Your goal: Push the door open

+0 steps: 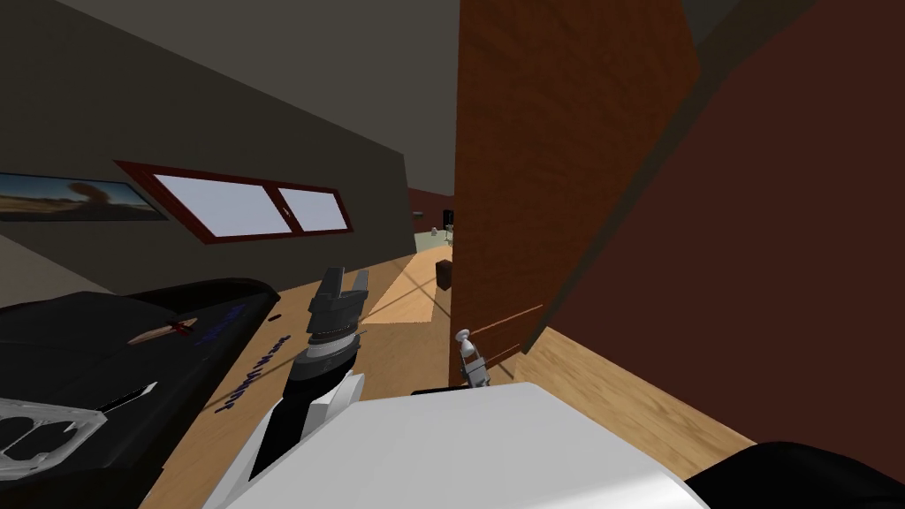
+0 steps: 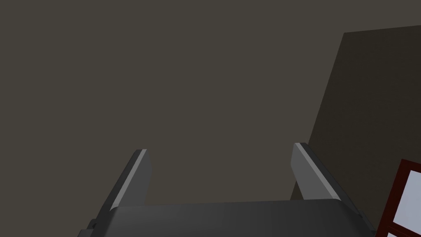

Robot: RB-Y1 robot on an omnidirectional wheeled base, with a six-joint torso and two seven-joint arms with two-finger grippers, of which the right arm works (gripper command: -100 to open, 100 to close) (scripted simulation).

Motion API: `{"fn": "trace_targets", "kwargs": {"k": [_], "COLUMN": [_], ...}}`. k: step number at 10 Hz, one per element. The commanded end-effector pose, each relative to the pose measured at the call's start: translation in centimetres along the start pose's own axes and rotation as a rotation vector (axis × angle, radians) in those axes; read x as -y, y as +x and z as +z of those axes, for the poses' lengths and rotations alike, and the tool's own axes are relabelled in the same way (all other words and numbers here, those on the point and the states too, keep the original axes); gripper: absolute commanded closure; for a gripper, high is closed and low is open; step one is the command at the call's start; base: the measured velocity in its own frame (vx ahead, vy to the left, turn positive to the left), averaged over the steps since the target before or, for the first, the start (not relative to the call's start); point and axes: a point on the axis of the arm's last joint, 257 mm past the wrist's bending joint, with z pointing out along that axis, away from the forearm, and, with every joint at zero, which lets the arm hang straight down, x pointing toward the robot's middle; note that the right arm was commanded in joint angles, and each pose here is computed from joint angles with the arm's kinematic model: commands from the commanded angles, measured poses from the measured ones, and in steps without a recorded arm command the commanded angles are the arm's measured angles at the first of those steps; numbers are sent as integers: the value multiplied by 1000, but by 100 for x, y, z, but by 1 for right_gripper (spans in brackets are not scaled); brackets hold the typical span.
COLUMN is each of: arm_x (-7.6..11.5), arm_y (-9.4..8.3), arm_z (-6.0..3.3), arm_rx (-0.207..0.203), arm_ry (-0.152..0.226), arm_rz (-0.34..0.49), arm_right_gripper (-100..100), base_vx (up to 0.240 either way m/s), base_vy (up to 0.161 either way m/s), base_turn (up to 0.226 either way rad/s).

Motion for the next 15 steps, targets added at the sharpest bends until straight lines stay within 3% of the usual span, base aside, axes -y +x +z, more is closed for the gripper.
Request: {"fn": "trace_targets", "kwargs": {"k": [1,6,15], "arm_x": [-103,-413,-856], "arm_y": [22,15,24], "arm_z": [30,151,323], "arm_rx": [-8,-8,-9], "arm_ry": [-22,-102,-238], "arm_rz": [-7,-19,-15], "arm_right_gripper": [100,100,100], "base_vx": [192,198,122], "base_vy": [71,103,84], "base_turn": [-48,-57,-58]}}
